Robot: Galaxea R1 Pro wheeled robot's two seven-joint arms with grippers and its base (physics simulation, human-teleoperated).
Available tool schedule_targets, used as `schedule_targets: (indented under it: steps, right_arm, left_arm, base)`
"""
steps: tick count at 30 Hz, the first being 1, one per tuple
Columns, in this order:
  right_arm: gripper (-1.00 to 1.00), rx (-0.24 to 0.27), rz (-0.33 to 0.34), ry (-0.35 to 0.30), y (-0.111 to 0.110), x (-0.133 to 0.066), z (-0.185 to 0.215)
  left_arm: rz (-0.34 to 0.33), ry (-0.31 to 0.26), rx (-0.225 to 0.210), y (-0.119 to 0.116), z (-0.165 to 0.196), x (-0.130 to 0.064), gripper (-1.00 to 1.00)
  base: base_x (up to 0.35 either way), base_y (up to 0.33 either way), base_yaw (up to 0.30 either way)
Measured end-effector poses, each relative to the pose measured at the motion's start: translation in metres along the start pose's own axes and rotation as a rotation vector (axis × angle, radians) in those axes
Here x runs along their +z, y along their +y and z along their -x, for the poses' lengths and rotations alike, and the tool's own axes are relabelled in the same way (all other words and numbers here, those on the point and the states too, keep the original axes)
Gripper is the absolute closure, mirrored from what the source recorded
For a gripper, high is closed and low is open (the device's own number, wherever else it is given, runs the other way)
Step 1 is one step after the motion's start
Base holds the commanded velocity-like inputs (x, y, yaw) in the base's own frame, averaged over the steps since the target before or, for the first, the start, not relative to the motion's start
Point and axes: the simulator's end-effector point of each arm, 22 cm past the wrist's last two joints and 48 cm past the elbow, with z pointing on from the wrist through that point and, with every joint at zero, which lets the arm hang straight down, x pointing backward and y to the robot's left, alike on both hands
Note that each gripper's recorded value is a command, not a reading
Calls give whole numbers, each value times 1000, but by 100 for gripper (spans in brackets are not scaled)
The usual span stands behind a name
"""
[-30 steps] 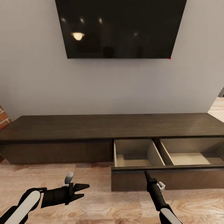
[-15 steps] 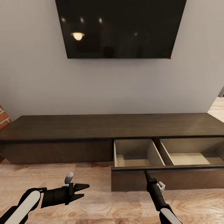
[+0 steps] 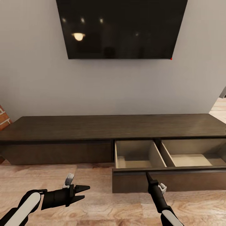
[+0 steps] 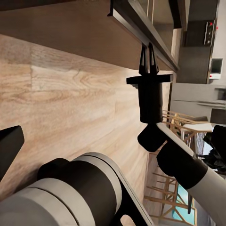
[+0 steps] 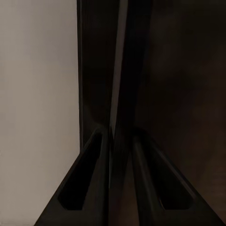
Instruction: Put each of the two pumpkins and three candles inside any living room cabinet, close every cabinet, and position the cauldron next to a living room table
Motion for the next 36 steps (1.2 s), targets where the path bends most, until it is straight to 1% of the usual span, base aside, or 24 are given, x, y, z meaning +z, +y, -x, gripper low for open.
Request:
schedule_targets:
  steps: [7, 8, 9, 20, 29, 36]
  right_arm:
    - [100, 0, 0, 0, 0, 0, 0]
    - [-100, 1, 0, 0, 0, 0, 0]
    - [-100, -4, 10, 18, 3, 0, -6]
    - [-100, -4, 11, 18, 3, 0, -6]
    - [-100, 2, 9, 24, 2, 0, -7]
    - [-100, 6, 7, 27, 2, 0, -8]
  left_arm:
    - [1, 0, -1, 0, 0, 0, -100]
    - [1, 0, -1, 0, 0, 0, -100]
    - [1, -1, -1, 0, 0, 0, -100]
    - [0, -1, -1, 0, 0, 0, -100]
    - [-1, -2, -2, 0, 1, 0, -100]
    - [0, -6, -2, 0, 2, -1, -100]
  base:
    - [-4, 0, 0]
    - [0, 0, 0]
    - [0, 0, 0]
    - [-7, 0, 0]
    - [-130, 0, 0]
    - [-36, 0, 0]
